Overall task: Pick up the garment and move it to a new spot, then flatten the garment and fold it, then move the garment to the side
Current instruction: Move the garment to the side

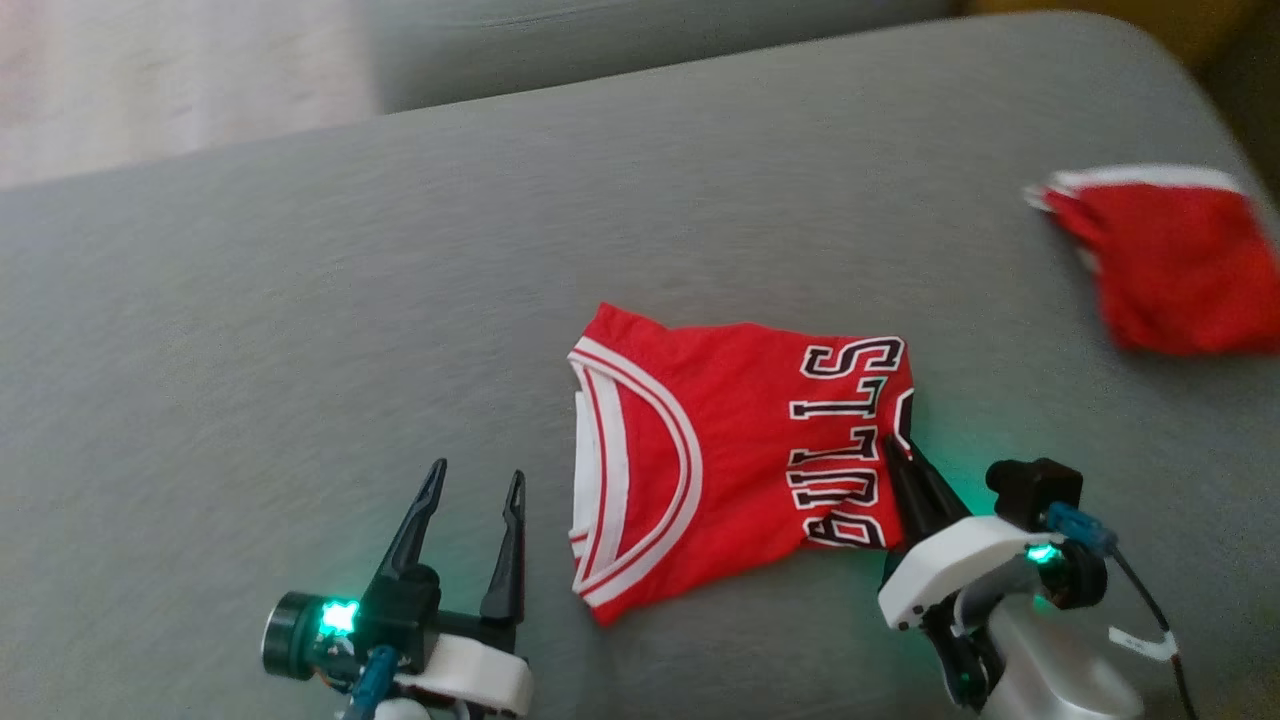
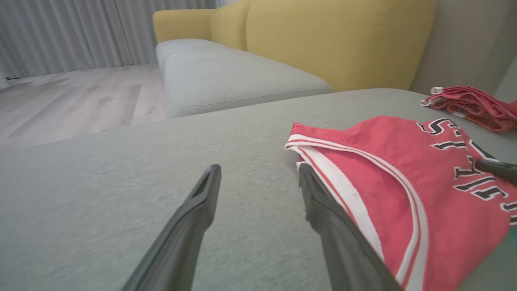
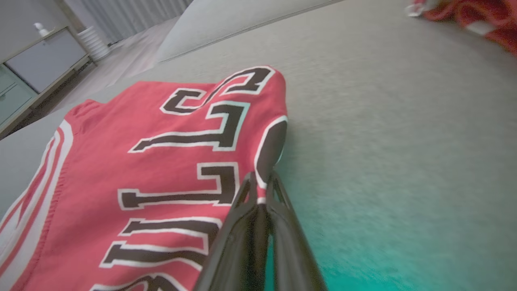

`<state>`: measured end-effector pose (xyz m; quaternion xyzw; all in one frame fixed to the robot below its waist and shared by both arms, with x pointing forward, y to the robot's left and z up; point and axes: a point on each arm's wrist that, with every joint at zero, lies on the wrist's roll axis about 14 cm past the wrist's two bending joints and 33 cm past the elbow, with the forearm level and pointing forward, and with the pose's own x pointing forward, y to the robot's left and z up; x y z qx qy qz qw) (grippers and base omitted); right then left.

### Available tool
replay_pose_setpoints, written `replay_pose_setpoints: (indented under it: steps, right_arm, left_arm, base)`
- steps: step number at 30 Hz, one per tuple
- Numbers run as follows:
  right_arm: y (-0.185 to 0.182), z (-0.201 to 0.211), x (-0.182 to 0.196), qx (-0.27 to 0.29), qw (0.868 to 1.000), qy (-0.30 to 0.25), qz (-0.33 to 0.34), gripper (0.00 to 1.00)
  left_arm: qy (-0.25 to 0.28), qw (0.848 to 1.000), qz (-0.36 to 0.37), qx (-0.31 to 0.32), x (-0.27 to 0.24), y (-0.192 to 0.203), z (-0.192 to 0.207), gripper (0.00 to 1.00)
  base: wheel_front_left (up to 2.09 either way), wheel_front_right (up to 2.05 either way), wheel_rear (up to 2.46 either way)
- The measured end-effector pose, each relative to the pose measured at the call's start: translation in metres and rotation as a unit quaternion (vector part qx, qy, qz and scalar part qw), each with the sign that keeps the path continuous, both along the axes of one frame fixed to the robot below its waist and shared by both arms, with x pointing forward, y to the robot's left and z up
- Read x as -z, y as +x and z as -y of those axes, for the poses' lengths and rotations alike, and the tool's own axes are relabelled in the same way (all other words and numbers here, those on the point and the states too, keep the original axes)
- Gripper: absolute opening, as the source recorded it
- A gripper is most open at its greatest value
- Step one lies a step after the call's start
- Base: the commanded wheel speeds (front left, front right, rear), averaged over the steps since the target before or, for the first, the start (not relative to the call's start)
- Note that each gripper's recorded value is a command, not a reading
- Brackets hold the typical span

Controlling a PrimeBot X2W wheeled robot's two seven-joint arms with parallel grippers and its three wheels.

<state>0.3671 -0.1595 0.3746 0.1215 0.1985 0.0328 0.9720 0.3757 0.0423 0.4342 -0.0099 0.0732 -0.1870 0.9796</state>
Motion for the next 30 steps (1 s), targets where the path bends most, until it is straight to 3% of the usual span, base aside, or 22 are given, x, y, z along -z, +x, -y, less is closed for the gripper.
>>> replay_pose_setpoints:
  steps: [11,18,25,30]
  right_arm:
    - [-0.045,0.066,-0.021,0.117,0.993,0.0,0.034,0.0]
    - [-0.055,0.087,-0.022,0.15,0.988,-0.009,0.034,0.0]
    - [-0.001,0.108,-0.07,0.134,0.984,-0.067,0.099,0.0]
    - [0.047,0.143,-0.12,0.124,0.971,-0.144,0.144,0.0]
  left_arm:
    - [-0.021,0.988,0.009,0.15,-0.007,-0.002,0.097,1.0]
    - [-0.028,0.984,0.003,0.178,-0.004,-0.007,0.116,1.0]
    - [-0.026,0.986,-0.009,0.166,0.006,-0.004,0.107,1.0]
    - [-0.019,0.988,-0.019,0.155,0.015,-0.002,0.098,1.0]
  base:
    - [0.0,0.0,0.0]
    - [0.0,0.0,0.0]
    - [0.0,0.0,0.0]
    - [0.0,0.0,0.0]
